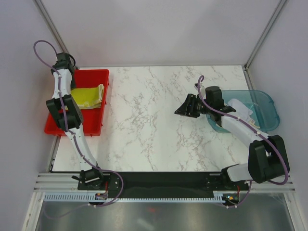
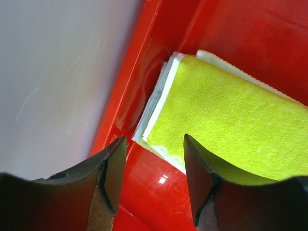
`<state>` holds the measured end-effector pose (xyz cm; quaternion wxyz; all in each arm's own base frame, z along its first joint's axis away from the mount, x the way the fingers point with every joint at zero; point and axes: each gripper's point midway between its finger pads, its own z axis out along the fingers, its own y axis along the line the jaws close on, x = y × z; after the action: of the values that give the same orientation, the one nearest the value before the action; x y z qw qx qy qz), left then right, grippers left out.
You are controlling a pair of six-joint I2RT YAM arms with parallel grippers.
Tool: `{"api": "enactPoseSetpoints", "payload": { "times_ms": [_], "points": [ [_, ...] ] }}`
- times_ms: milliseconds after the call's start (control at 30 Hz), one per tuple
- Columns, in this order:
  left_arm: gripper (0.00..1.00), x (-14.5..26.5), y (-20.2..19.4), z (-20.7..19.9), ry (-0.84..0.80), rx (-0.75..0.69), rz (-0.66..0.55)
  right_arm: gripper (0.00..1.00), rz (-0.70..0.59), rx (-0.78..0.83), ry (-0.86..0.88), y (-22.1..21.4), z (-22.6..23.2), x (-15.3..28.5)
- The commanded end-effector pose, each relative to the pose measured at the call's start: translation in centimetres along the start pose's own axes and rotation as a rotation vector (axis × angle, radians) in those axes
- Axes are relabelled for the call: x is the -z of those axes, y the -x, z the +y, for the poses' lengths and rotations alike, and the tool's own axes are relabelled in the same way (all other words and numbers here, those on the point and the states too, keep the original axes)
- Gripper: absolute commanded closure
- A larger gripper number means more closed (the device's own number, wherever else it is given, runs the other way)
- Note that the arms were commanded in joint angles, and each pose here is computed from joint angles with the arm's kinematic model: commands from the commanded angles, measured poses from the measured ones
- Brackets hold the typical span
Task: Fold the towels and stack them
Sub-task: Neatly place the folded towel into the bin
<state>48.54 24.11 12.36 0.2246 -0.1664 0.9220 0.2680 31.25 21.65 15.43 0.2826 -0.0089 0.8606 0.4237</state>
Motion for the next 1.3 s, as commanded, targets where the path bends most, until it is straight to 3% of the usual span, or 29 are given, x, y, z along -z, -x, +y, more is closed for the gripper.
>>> {"api": "enactPoseSetpoints", "payload": {
  "times_ms": [0,133,300,400,767,800,900,933,1033,1267],
  "points": [
    [0.42,3.0,2.9,0.3,-0.004,0.094,-0.104,0.43,-0.044,0.054,0.014,1.7,1.3,0.4],
    [0.42,4.9,1.7,-6.8,-0.246,0.063,-0.099,0.43,-0.055,0.057,0.008,2.1,1.4,0.4],
    [0.45,1.1,-3.5,-10.6,-0.284,0.024,0.049,0.43,-0.083,0.075,0.001,2.8,2.1,1.3],
    [0.45,-1.3,-6.2,-10.6,-0.218,-0.014,0.123,0.42,-0.105,0.083,-0.017,3.0,2.2,1.9],
    [0.46,2.8,-1.5,-7.4,-0.109,0.025,-0.020,0.42,-0.133,0.082,-0.044,3.3,2.2,2.7],
    [0.45,3.5,-1.2,-7.5,-0.128,0.036,-0.032,0.42,-0.133,0.083,-0.044,3.2,2.3,2.7],
    [0.44,7.3,0.4,-10.4,-0.346,0.096,-0.091,0.42,-0.135,0.081,-0.045,3.3,2.3,2.7],
    [0.44,8.9,0.7,-12.7,-0.488,0.105,-0.100,0.42,-0.139,0.083,-0.044,3.4,2.4,2.8],
    [0.42,11.0,1.2,-15.6,-0.664,0.163,-0.113,0.42,-0.146,0.081,-0.037,3.6,2.7,3.0],
    [0.43,9.0,-0.1,-18.6,-0.709,0.233,-0.015,0.42,-0.175,0.111,-0.034,3.8,3.6,4.2]
  ]
}}
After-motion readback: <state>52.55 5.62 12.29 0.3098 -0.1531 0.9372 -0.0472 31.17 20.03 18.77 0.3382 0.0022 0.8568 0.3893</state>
